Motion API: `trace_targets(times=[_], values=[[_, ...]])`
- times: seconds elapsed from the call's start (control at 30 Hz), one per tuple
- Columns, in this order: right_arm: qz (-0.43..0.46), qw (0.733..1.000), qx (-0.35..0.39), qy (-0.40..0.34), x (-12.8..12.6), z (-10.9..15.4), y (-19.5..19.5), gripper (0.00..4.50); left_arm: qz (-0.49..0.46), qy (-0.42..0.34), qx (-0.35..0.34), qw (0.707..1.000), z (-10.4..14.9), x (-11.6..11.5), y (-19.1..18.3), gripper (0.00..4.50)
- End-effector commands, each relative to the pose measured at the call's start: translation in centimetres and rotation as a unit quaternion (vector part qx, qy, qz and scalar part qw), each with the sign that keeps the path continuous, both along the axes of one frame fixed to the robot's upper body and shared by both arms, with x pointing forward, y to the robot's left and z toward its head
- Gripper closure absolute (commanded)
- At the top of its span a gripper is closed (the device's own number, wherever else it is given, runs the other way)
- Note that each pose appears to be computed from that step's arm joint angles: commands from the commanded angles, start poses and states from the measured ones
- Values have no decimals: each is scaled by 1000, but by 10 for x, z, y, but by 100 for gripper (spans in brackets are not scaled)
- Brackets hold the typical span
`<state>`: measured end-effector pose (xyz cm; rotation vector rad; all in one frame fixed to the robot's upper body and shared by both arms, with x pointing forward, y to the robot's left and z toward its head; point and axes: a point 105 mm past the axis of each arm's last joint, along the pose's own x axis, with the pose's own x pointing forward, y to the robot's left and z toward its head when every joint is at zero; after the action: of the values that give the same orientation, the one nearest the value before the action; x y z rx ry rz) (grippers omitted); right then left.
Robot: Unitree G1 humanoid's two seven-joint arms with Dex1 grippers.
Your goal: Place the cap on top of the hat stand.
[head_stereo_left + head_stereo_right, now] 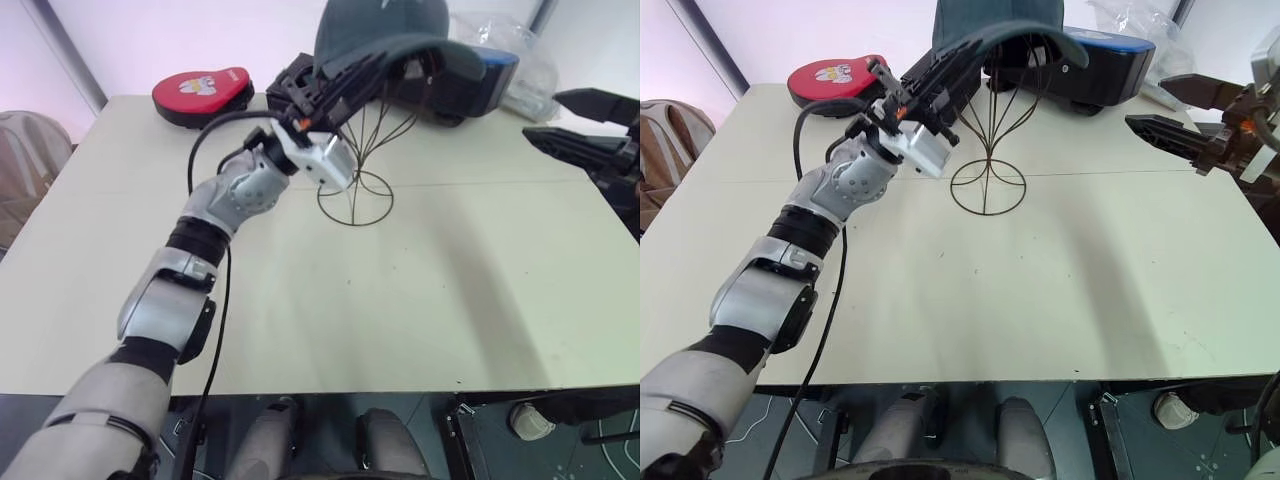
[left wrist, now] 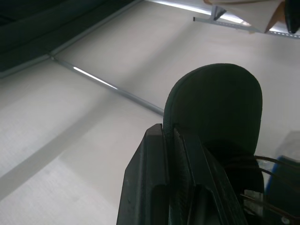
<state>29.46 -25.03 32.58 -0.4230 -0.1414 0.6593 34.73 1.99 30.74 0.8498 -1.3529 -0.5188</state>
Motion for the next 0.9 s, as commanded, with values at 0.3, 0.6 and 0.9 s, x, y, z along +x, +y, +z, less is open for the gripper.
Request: trace_targets(times=[0.3,0.6,0.9], values=[[15,1000,-25,-8,-6,6,0,143,-13,-14,36,999,-17,-16,10,424],[13,1000,-27,-9,-4,3,1,143,4,-5,63,998,-39,-14,20,424],[10,1000,-27,-12,-3,3,1,143,25,19,46,998,-53,-12,32,424]])
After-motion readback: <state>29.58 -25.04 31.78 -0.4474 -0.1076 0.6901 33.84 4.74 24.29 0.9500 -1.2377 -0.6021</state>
